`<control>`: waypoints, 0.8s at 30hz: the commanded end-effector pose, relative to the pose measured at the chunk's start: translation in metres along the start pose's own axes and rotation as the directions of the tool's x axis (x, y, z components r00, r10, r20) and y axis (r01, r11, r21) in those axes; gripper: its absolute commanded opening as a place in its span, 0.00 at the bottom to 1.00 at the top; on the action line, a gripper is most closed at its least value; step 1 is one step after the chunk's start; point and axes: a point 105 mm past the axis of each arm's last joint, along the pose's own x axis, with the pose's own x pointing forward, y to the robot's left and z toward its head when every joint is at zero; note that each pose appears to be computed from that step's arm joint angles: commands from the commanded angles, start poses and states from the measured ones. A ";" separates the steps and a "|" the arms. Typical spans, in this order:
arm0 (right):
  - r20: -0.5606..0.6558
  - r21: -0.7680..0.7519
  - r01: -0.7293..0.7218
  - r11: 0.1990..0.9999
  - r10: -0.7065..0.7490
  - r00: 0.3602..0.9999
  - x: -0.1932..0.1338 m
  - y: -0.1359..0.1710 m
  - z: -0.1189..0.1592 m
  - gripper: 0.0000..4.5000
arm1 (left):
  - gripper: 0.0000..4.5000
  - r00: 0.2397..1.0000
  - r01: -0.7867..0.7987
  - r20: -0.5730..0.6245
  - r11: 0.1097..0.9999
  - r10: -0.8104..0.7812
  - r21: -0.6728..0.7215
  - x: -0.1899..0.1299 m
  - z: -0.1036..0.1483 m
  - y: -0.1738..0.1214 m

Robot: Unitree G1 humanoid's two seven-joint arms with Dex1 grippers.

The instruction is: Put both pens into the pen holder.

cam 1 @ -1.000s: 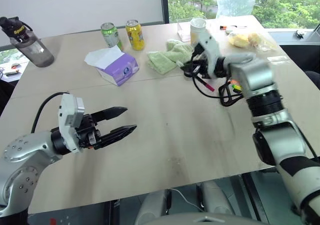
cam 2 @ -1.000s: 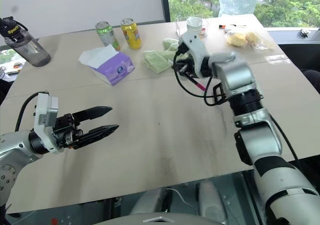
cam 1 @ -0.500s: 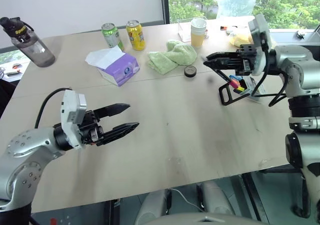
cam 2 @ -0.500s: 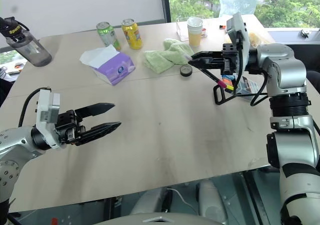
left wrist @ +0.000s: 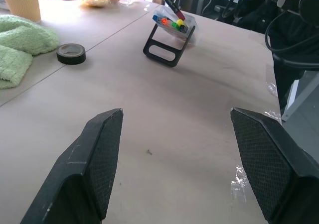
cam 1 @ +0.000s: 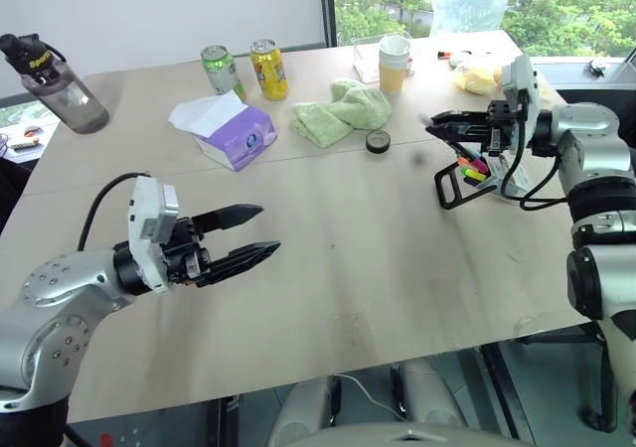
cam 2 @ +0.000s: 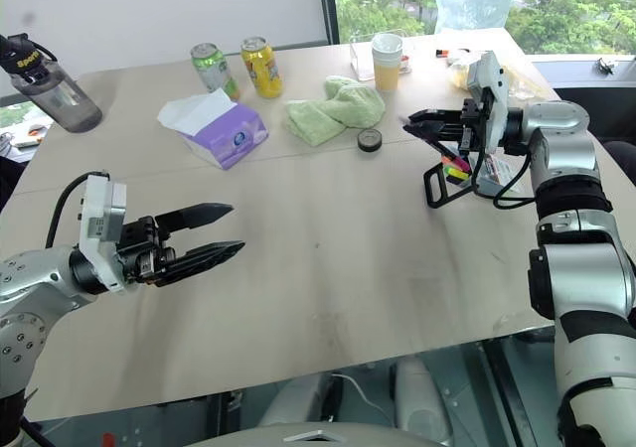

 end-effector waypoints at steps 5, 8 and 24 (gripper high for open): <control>-0.025 -0.047 -0.044 0.998 0.043 0.999 -0.011 0.001 0.005 0.01 | 0.78 1.000 -0.007 0.009 0.999 0.007 0.043 -0.003 0.008 -0.001; -0.043 -0.032 -0.042 0.999 0.040 0.998 -0.014 0.001 -0.001 0.01 | 0.78 1.000 -0.005 0.010 0.999 0.005 0.041 -0.003 0.008 -0.001; -0.066 -0.009 0.005 1.000 -0.005 0.998 -0.023 -0.007 -0.002 0.99 | 0.78 1.000 0.000 0.010 0.999 -0.001 0.034 -0.002 0.007 -0.002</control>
